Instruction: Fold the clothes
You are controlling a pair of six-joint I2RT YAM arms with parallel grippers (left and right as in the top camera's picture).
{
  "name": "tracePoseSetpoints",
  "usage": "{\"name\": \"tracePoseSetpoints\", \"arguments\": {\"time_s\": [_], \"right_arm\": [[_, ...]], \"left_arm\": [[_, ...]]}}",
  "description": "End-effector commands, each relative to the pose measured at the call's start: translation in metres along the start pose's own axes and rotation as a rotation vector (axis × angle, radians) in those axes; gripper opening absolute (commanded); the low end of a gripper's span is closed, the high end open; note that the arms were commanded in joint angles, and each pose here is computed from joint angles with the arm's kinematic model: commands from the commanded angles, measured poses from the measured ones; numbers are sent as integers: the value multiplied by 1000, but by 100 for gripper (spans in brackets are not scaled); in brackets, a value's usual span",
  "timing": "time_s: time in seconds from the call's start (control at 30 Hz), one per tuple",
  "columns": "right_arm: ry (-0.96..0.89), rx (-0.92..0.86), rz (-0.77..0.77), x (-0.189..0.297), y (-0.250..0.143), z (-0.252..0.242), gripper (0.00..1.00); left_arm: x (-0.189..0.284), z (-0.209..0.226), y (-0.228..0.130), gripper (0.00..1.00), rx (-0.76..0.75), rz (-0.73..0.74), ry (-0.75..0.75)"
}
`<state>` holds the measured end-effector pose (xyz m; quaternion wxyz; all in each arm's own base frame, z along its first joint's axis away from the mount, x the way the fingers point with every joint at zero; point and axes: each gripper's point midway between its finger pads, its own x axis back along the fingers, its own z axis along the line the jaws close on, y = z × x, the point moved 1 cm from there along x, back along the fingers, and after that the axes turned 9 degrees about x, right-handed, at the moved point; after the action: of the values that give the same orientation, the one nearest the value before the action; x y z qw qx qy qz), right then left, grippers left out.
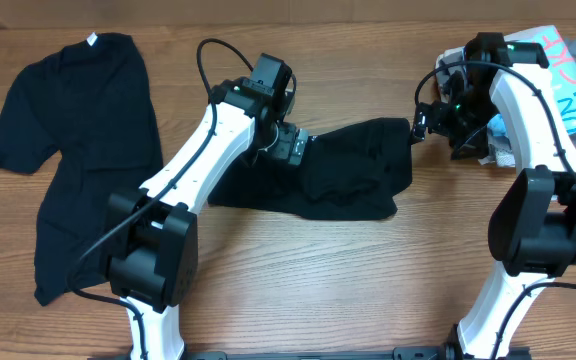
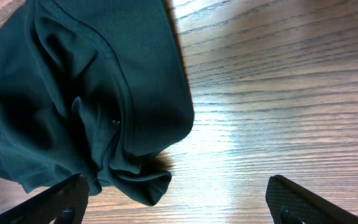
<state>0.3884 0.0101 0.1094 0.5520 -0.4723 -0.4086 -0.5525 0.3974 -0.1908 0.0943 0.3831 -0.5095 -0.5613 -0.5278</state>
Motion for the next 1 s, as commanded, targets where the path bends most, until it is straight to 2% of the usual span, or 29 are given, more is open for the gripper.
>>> {"name": "tracePoseSetpoints", "arguments": {"time_s": [0.0, 0.2, 0.37, 0.47, 0.6, 0.73, 0.83, 0.97], "right_arm": [[-9, 8, -41, 14, 1, -1, 96], [-9, 8, -43, 14, 2, -1, 96], [-9, 7, -39, 13, 1, -1, 96], [-9, 8, -40, 14, 1, -1, 96], [-9, 8, -42, 14, 1, -1, 96], [-9, 9, -44, 14, 2, -1, 96], [-9, 9, -45, 14, 2, -1, 96], [-9, 9, -45, 14, 2, -1, 96]], "left_arm": [[18, 15, 7, 100, 11, -6, 94], [14, 40, -3, 99, -65, 31, 216], [5, 51, -3, 79, -33, 19, 263], [-2, 55, -13, 63, 98, 35, 276], [-12, 59, -25, 58, 209, 51, 292], [-15, 60, -28, 52, 242, 55, 292], [-16, 59, -27, 37, 242, 49, 286], [-16, 58, -24, 4, 263, 35, 281]]}}
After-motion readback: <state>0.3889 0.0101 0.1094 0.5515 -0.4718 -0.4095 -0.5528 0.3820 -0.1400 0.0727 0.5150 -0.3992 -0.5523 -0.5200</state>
